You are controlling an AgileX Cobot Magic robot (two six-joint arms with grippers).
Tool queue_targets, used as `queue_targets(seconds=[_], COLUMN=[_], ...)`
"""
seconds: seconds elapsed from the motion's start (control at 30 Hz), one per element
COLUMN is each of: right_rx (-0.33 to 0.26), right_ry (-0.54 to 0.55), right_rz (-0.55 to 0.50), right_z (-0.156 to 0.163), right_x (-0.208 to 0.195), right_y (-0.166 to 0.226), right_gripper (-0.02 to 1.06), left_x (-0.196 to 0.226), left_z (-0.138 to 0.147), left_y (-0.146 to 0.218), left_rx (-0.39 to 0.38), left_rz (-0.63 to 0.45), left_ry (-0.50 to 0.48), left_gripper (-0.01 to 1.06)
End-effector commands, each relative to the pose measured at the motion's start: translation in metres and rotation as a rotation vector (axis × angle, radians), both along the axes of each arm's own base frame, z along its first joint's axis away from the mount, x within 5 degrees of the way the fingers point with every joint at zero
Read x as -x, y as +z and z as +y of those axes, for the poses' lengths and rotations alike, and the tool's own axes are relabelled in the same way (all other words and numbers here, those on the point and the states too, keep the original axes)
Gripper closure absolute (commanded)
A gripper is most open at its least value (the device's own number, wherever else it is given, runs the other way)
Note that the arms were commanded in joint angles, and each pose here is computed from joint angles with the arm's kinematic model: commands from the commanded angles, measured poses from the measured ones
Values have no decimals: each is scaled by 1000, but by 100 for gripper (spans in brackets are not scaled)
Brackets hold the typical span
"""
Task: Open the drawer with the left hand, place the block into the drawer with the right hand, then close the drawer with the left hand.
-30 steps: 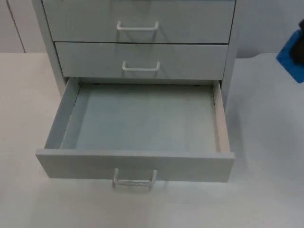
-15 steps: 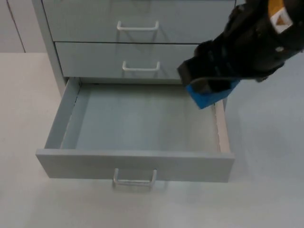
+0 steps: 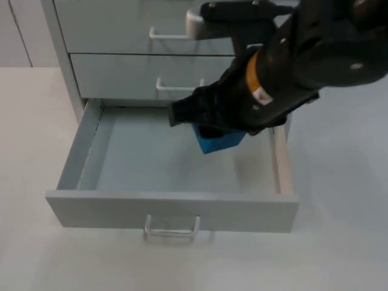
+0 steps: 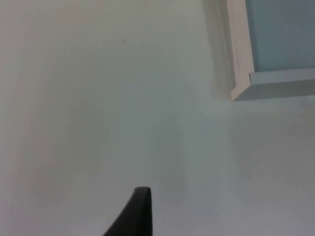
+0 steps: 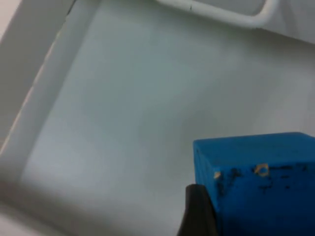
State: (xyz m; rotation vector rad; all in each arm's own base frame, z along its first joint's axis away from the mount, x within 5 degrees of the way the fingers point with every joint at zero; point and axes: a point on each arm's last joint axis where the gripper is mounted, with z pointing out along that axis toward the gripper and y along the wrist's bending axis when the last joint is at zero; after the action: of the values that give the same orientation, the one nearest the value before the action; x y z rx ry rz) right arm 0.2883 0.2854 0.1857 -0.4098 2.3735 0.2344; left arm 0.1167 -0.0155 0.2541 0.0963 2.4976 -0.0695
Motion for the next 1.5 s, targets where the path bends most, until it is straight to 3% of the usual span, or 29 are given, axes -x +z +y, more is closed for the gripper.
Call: queue_targets(seconds=[0.0, 0.1, 0.57, 0.7, 0.73, 0.93, 1.07, 1.3, 1.4, 1.47], right_rx=[-3, 12, 77, 84, 84, 80, 63, -14, -9, 25], right_ry=[-18, -74, -61, -59, -59, -57, -57, -98, -89, -71], right_rz=[-19, -20, 14, 24, 24, 23, 8, 10, 54, 80], right_z=[11, 21, 37, 37, 37, 37, 38, 35, 30, 24], right_x=[-8, -22, -37, -36, -36, -36, -37, -32, -24, -19], right_y=[-7, -26, -79, -85, -85, -84, -74, -32, -9, 5], right_gripper=[105, 105, 104, 88, 88, 44, 34, 34, 34, 34], left_x=[0, 0, -1, -1, -1, -1, -1, -1, -1, -1], left_z=[0, 0, 0, 0, 0, 0, 0, 0, 0, 0], left_y=[0, 0, 0, 0, 0, 0, 0, 0, 0, 0], left_rx=[8, 9, 10, 10, 10, 10, 12, 12, 12, 12], left_rz=[-6, -13, -19, -19, -19, -19, -19, -19, -19, -19], left_ry=[10, 10, 10, 10, 10, 10, 10, 10, 10, 10], left_gripper=[0, 0, 0, 0, 0, 0, 0, 0, 0, 0])
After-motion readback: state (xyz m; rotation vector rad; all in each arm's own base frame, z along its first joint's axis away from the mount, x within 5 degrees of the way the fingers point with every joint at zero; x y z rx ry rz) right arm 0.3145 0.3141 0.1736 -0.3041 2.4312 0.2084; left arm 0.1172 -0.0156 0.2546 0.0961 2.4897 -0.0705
